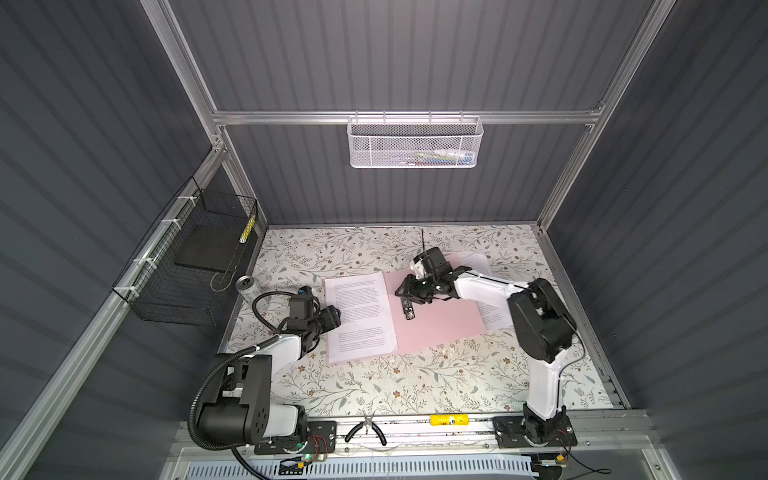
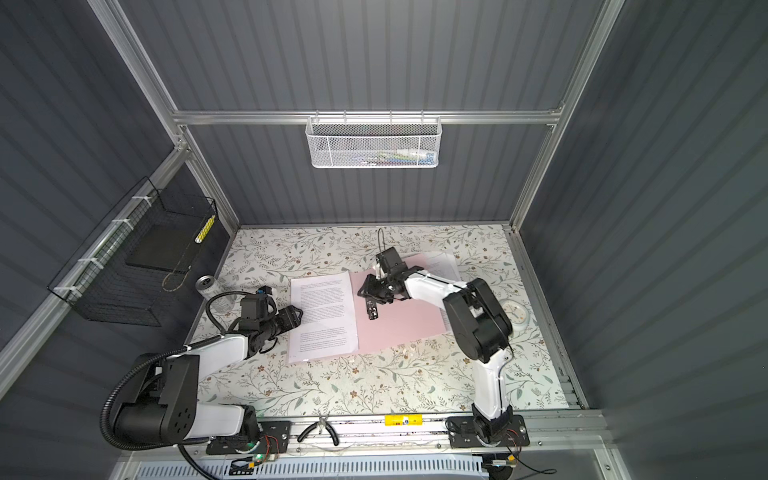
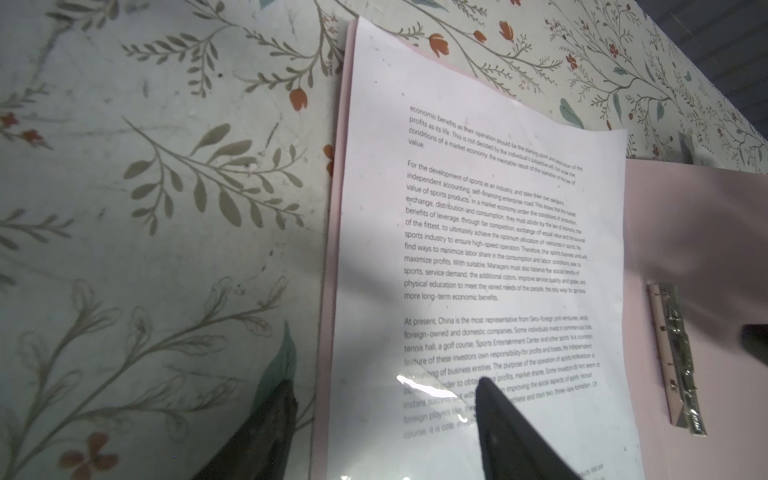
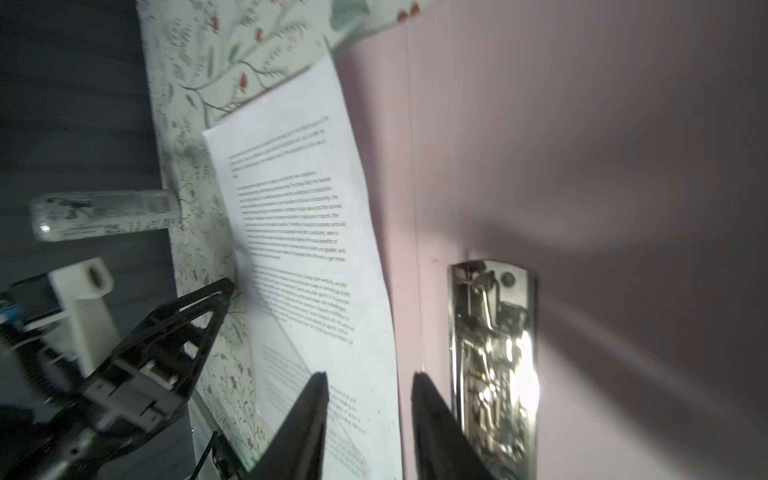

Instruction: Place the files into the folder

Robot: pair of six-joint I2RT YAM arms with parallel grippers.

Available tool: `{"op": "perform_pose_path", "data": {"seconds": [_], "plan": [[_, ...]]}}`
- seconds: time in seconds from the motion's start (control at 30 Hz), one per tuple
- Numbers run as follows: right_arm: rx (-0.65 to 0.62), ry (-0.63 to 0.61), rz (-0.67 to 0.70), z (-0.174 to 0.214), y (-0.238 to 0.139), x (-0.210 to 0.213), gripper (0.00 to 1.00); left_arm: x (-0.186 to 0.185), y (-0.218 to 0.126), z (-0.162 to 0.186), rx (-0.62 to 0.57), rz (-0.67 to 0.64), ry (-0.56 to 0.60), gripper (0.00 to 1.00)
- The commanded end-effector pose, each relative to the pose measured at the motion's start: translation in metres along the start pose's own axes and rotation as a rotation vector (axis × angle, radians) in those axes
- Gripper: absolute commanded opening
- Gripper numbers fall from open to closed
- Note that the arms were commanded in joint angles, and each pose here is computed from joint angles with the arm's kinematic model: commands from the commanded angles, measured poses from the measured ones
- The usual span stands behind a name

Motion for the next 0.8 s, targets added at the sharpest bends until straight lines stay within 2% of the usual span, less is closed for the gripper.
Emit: {"op": "perform_pose_path", "data": {"seconds": [0.0, 0.03, 0.1, 0.23, 0.3, 0.4, 0.5, 0.63, 0.77], "plan": [[-0.099, -0.08, 0.011, -0.021, -0.055, 0.003, 0.44, -0.005, -0.008, -0.011, -0.054, 0.005, 0.004, 0.7], [-0.104, -0.063, 0.012, -0.024, -0.07, -0.004, 0.44, -0.008, -0.01, -0.014, -0.065, 0.012, 0.004, 0.7], [-0.135, -0.03, 0.018, -0.034, -0.099, -0.023, 0.5, -0.013, -0.014, -0.021, -0.085, 0.032, 0.008, 0.7], [-0.139, 0.049, 0.112, -0.038, -0.15, -0.075, 0.57, -0.021, -0.02, -0.031, -0.117, 0.041, 0.031, 0.7], [-0.127, 0.068, 0.191, -0.034, -0.164, -0.097, 0.61, -0.021, -0.022, -0.034, -0.118, 0.02, 0.045, 0.7], [-0.084, 0.067, 0.23, -0.025, -0.166, -0.115, 0.63, -0.018, -0.021, -0.034, -0.119, -0.002, 0.046, 0.7], [-0.072, 0.085, 0.188, -0.014, -0.155, -0.119, 0.61, -0.017, -0.018, -0.032, -0.1, -0.012, 0.025, 0.71], [-0.062, 0.127, 0.184, -0.004, -0.143, -0.13, 0.55, -0.013, -0.011, -0.025, -0.033, -0.028, 0.018, 0.71], [-0.085, 0.135, 0.122, 0.0, -0.138, -0.126, 0.49, -0.011, -0.013, -0.02, -0.025, -0.033, 0.022, 0.71]]}}
Point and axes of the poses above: each gripper's point midway between its finger pads, its own y axis out along the fingers, its own x axis along the line the jaws close on, z = x × y, the point moved 6 cm from there along -y, back along the fingers, and after that the axes turned 11 degrees about -y, right-handed, at the moved point
